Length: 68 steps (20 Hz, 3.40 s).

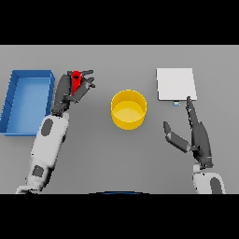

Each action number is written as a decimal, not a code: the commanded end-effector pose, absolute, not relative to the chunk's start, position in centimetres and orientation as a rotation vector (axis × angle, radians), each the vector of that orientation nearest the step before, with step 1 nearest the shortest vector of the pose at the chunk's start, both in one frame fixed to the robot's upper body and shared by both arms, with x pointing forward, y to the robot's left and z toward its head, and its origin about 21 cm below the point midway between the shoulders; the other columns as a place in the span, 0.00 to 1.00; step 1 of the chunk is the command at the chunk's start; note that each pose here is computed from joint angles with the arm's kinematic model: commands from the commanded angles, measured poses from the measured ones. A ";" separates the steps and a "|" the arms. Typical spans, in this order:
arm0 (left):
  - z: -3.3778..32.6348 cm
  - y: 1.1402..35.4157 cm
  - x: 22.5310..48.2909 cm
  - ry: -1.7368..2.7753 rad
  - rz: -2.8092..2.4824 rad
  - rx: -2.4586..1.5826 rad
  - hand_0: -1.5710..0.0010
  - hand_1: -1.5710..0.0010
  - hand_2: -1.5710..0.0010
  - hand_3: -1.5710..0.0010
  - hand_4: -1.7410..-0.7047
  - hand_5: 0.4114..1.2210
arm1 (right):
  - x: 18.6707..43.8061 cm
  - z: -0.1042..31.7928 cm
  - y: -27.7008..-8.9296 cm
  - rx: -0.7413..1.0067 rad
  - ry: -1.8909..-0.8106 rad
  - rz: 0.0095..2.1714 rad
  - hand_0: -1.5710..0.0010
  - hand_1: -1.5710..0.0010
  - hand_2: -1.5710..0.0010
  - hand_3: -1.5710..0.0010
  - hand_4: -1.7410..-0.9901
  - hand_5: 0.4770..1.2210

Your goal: Pick up the red beaker and tilt it to pour out 1 green nut into yellow bowl. Pick up the yellow bowl and place it on the metallic measuring scale.

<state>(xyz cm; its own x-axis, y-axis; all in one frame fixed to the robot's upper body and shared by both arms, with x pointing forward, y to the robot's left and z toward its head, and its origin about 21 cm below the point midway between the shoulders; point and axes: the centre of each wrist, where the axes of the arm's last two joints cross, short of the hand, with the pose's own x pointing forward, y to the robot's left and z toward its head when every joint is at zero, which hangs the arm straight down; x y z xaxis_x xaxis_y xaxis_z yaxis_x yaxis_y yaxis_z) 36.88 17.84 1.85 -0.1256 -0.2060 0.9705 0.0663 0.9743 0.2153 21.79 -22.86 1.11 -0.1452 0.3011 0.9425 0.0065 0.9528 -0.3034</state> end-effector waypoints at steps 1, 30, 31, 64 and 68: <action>2.4 17.7 36.9 -1.686 -0.292 0.128 0.01 0.01 0.01 0.01 0.02 0.87 | 21.5 1.1 -23.0 -0.232 -1.705 0.260 1.00 1.00 1.00 1.00 0.64 0.24; 10.7 8.4 39.4 -1.314 -1.921 1.002 0.00 0.00 0.00 0.15 0.03 0.99 | 21.7 0.6 -22.5 -0.195 -1.679 0.206 1.00 1.00 1.00 1.00 0.60 0.26; 10.5 8.0 39.3 -1.292 -1.986 0.992 0.00 0.00 0.00 0.12 0.03 0.99 | 21.7 0.5 -22.3 -0.191 -1.683 0.193 1.00 1.00 1.00 1.00 0.59 0.25; 23.1 3.4 43.7 -0.959 -2.576 1.647 0.00 0.00 0.07 0.34 0.04 1.00 | 21.9 0.2 -22.2 -0.257 -1.709 0.212 1.00 1.00 1.00 1.00 0.74 0.16; 28.6 6.2 45.5 -1.029 -2.258 1.670 0.00 0.00 0.03 0.14 0.03 1.00 | 22.2 0.4 -22.0 -0.203 -1.708 0.186 1.00 1.00 1.00 1.00 0.74 0.16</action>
<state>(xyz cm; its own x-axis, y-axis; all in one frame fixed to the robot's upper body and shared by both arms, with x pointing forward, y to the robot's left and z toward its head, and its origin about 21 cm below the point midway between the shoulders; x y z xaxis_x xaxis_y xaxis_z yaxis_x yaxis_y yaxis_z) 45.52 6.23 28.62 -0.3642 -0.4984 -0.7867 -0.2673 -0.7533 0.6009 22.22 -21.96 0.43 -0.1447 0.2405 0.9598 0.0296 0.9706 -0.2388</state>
